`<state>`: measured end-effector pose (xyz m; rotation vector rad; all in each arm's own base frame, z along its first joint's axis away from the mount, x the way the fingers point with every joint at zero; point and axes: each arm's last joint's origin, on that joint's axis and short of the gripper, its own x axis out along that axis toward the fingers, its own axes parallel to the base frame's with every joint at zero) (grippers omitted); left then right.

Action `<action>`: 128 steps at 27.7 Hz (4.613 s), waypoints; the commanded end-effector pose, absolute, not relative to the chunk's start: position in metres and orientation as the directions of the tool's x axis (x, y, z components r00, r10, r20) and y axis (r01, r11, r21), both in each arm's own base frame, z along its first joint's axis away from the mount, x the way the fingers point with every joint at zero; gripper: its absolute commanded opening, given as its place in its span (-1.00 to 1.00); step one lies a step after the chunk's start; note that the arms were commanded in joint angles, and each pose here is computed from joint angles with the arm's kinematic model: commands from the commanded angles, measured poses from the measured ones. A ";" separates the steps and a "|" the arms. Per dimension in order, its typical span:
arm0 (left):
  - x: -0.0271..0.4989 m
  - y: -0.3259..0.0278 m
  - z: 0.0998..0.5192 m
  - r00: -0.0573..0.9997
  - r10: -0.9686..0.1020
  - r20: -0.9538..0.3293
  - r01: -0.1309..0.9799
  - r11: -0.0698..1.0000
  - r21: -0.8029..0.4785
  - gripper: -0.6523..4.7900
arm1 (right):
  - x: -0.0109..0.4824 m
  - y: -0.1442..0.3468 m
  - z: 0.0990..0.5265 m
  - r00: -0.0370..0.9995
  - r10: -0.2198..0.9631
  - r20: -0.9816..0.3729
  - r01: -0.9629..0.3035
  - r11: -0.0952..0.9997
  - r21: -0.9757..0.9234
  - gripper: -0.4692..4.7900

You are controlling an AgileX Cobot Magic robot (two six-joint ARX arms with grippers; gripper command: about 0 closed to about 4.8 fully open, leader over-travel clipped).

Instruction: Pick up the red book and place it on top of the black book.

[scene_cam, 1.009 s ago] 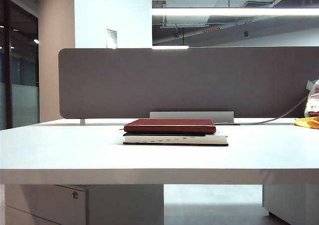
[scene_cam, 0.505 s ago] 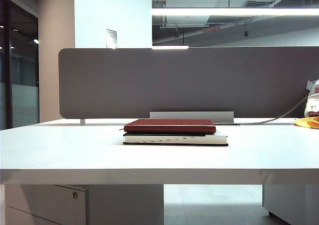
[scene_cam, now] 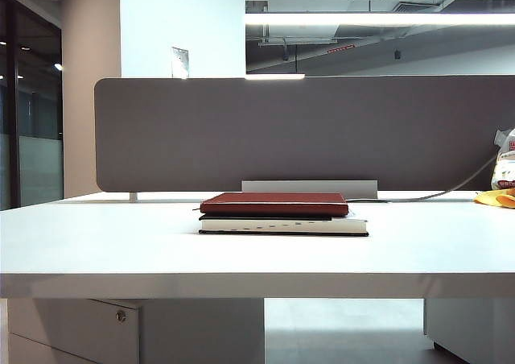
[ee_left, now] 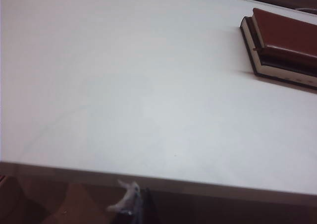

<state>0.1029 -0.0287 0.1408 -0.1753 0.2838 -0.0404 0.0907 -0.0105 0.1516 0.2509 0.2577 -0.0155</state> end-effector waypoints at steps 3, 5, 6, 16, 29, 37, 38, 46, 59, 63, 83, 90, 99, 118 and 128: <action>0.103 -0.029 0.141 0.961 -0.062 -0.271 0.026 0.991 -0.132 -0.78 | 0.091 -0.011 0.154 0.970 0.020 -0.240 0.041 0.968 0.246 -0.84; 0.103 -0.029 0.140 0.957 -0.060 -0.284 0.035 0.995 -0.092 -0.78 | 0.091 -0.011 0.154 0.971 0.020 -0.240 0.041 0.968 0.246 -0.84; 0.102 -0.028 0.139 0.954 -0.058 -0.293 0.038 0.997 -0.072 -0.78 | 0.091 -0.011 0.154 0.971 0.020 -0.240 0.041 0.968 0.246 -0.84; 0.101 -0.025 0.134 0.941 0.037 -0.335 -0.038 0.999 0.005 -0.78 | 0.091 -0.011 0.154 0.971 0.020 -0.240 0.041 0.968 0.246 -0.84; 0.101 -0.025 0.134 0.942 0.039 -0.335 -0.040 0.999 0.005 -0.78 | 0.091 -0.011 0.154 0.971 0.019 -0.239 0.042 0.968 0.246 -0.84; 0.101 -0.025 0.134 0.942 0.039 -0.335 -0.040 0.999 0.005 -0.78 | 0.091 -0.011 0.154 0.971 0.015 -0.237 0.045 0.969 0.245 -0.84; 0.101 -0.025 0.134 0.942 0.039 -0.335 -0.040 0.999 0.004 -0.78 | 0.091 -0.011 0.154 0.971 0.015 -0.238 0.045 0.969 0.244 -0.84; 0.101 -0.025 0.134 0.942 0.039 -0.334 -0.040 0.999 0.004 -0.78 | 0.091 -0.011 0.154 0.971 0.015 -0.237 0.045 0.969 0.245 -0.84; 0.098 -0.008 0.147 0.970 0.146 -0.194 -0.161 0.985 -0.065 -0.78 | 0.091 -0.011 0.154 0.971 0.015 -0.237 0.045 0.969 0.245 -0.84; 0.097 -0.001 0.149 0.964 0.209 -0.166 -0.224 0.972 -0.075 -0.78 | 0.091 -0.011 0.154 0.971 0.015 -0.237 0.044 0.969 0.245 -0.84; 0.095 0.001 0.152 0.964 0.230 -0.137 -0.243 0.966 -0.085 -0.78 | 0.091 -0.011 0.155 0.973 0.015 -0.232 0.043 0.969 0.244 -0.84; 0.095 0.001 0.152 0.963 0.230 -0.137 -0.243 0.966 -0.085 -0.78 | 0.091 -0.011 0.155 0.973 0.016 -0.232 0.043 0.969 0.244 -0.84; 0.095 0.001 0.152 0.964 0.228 -0.137 -0.241 0.967 -0.085 -0.78 | 0.091 -0.011 0.155 0.973 0.015 -0.232 0.043 0.969 0.244 -0.84; 0.097 -0.005 0.159 0.998 0.028 -0.064 -0.025 0.998 0.060 -0.78 | 0.091 -0.011 0.155 0.973 0.016 -0.232 0.043 0.969 0.244 -0.84; 0.097 -0.005 0.159 0.997 0.028 -0.066 -0.024 0.998 0.060 -0.78 | 0.091 -0.011 0.155 0.973 0.015 -0.232 0.043 0.969 0.244 -0.84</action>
